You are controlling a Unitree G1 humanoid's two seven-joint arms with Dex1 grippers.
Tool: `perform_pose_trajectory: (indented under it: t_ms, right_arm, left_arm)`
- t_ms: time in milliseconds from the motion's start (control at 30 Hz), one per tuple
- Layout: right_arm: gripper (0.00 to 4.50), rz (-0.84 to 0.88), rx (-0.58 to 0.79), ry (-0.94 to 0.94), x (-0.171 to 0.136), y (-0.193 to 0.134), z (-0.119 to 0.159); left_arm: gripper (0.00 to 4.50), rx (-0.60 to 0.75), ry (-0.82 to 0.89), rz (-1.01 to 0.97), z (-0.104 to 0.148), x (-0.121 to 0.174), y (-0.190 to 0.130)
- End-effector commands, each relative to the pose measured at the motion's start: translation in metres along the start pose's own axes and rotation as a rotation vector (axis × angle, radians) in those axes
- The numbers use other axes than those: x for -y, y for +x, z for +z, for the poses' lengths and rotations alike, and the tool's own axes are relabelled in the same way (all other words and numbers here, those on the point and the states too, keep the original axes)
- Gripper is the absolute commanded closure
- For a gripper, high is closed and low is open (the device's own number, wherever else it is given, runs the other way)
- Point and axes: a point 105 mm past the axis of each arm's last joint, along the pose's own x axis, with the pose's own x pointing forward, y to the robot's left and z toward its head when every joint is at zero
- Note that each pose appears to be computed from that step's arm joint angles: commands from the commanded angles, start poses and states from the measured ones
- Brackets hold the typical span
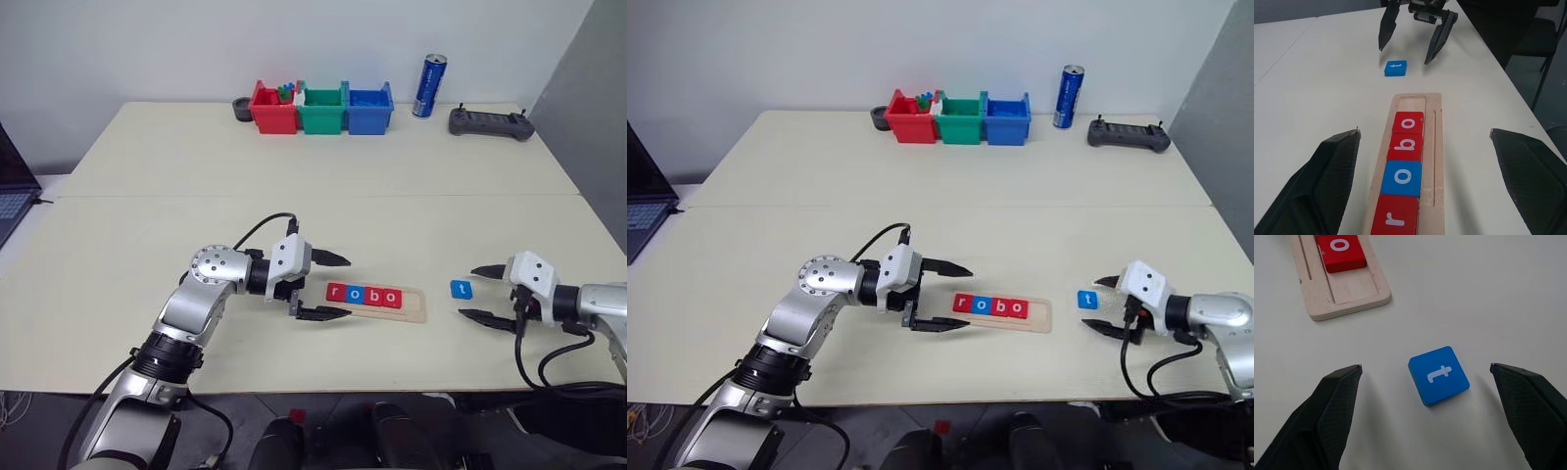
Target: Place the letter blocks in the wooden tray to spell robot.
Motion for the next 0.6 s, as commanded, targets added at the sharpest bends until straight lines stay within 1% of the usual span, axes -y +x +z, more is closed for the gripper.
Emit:
perform_pose_trajectory:
  t_ms: [33, 267, 433, 500, 600]
  right_arm:
    - [0.03, -0.005, 0.033, -0.002, 0.007, -0.001, 0.007]
    - [0.03, 0.047, -0.006, 0.062, 0.004, 0.011, -0.009]
    - [0.03, 0.053, -0.010, 0.079, 0.006, 0.015, -0.012]
    - [0.40, 0.046, -0.011, 0.080, 0.009, 0.015, -0.013]
    - [1.29, 0.045, -0.006, 0.082, 0.012, 0.014, -0.011]
  left_arm:
    - [0.00, 0.010, 0.040, -0.005, 0.008, 0.000, 0.000]
    - [0.00, 0.011, 0.046, -0.008, 0.009, -0.001, 0.001]
    - [0.00, 0.009, 0.046, -0.009, 0.008, 0.002, -0.001]
    - [0.00, 0.009, 0.044, -0.012, 0.008, 0.004, -0.001]
    - [0.00, 0.011, 0.042, -0.016, 0.008, 0.006, -0.001]
